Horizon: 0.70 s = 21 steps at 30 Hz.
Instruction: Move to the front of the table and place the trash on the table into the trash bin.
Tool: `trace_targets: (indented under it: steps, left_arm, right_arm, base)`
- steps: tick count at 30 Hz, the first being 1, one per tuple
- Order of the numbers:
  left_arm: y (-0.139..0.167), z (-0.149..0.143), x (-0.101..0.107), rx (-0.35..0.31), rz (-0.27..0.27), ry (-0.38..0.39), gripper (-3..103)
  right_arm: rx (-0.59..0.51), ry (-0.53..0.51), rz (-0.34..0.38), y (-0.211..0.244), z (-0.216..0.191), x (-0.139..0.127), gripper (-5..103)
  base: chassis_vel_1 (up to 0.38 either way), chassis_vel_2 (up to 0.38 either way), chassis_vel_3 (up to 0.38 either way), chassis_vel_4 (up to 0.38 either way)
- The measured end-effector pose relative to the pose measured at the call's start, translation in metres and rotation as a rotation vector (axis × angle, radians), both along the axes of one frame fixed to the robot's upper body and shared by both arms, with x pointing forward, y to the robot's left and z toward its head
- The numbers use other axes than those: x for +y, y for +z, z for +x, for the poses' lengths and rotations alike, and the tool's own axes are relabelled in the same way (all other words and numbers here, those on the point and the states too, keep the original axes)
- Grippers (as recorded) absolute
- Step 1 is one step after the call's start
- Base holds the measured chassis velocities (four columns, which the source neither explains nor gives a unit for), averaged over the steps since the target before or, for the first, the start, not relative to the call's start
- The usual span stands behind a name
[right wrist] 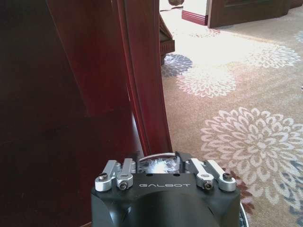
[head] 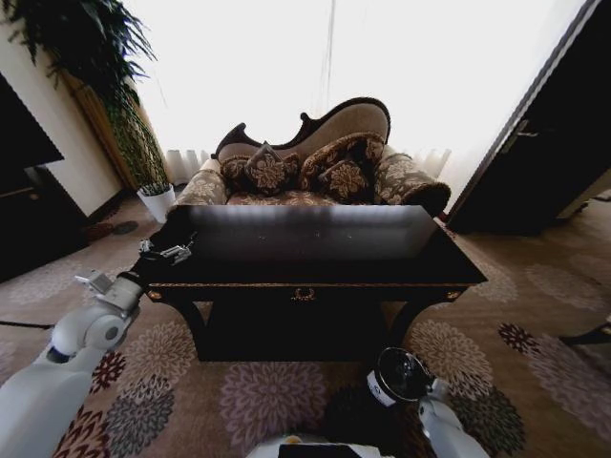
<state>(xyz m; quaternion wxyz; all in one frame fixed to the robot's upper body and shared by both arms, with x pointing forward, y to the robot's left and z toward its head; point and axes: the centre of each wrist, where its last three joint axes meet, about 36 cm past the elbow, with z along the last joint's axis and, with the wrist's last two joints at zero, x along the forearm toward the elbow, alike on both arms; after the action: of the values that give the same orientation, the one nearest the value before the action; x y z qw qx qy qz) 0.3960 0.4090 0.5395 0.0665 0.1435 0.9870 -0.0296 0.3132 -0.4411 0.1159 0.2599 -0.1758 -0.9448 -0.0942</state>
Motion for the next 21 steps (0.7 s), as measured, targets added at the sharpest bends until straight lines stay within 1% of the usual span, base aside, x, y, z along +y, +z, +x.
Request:
trace_targets:
  steps: [1,2,3,4,6,7,9,10,12,13,15,16,21]
  left_arm:
    - [0.000,0.000,0.000,0.000,0.000,0.000,100]
    - [0.000,0.000,0.000,0.000,0.000,0.000,100]
    - [0.000,0.000,0.000,0.000,0.000,0.000,100]
    - [0.000,0.000,0.000,0.000,0.000,0.000,100]
    - [0.000,0.000,0.000,0.000,0.000,0.000,100]
    - [0.000,0.000,0.000,0.000,0.000,0.000,100]
    - [0.000,0.000,0.000,0.000,0.000,0.000,100]
    - [0.000,0.000,0.000,0.000,0.000,0.000,100]
    - [0.000,0.000,0.000,0.000,0.000,0.000,100]
    - [0.000,0.000,0.000,0.000,0.000,0.000,100]
    - [0.000,0.000,0.000,0.000,0.000,0.000,100]
    - [0.000,0.000,0.000,0.000,0.000,0.000,100]
    - [0.000,0.000,0.000,0.000,0.000,0.000,100]
  right_arm:
    - [-0.001,0.001,0.000,0.000,0.000,0.000,49]
    - [-0.001,0.001,0.000,0.000,0.000,0.000,49]
    - [-0.001,0.001,0.000,0.000,-0.001,0.000,54]
    - [-0.002,0.001,0.000,0.001,-0.001,0.000,54]
    - [-0.006,0.005,0.002,0.002,-0.001,0.002,65]
    - [-0.006,0.005,0.002,0.002,-0.001,0.002,65]
    - [-0.012,0.009,0.004,0.003,0.000,0.004,77]
    - [-0.015,0.010,0.004,0.004,0.001,0.004,77]
    - [-0.020,0.013,0.004,0.005,0.003,0.005,87]
    - [-0.020,0.013,0.004,0.005,0.003,0.005,87]
    - [-0.025,0.014,0.005,0.007,0.005,0.007,96]
    - [-0.028,0.017,0.007,0.008,0.005,0.008,99]
    - [-0.040,0.028,0.014,0.012,-0.003,0.015,100]
  base:
    - [0.000,0.000,0.000,0.000]
    - [0.000,0.000,0.000,0.000]
    - [0.000,0.000,0.000,0.000]
    - [0.000,0.000,0.000,0.000]
    - [0.000,0.000,0.000,0.000]
    - [0.000,0.000,0.000,0.000]
    - [0.000,0.000,0.000,0.000]
    - [0.000,0.000,0.000,0.000]
    - [0.000,0.000,0.000,0.000]
    - [0.000,0.000,0.000,0.000]
    - [0.000,0.000,0.000,0.000]
    - [0.000,0.000,0.000,0.000]
    - [0.000,0.000,0.000,0.000]
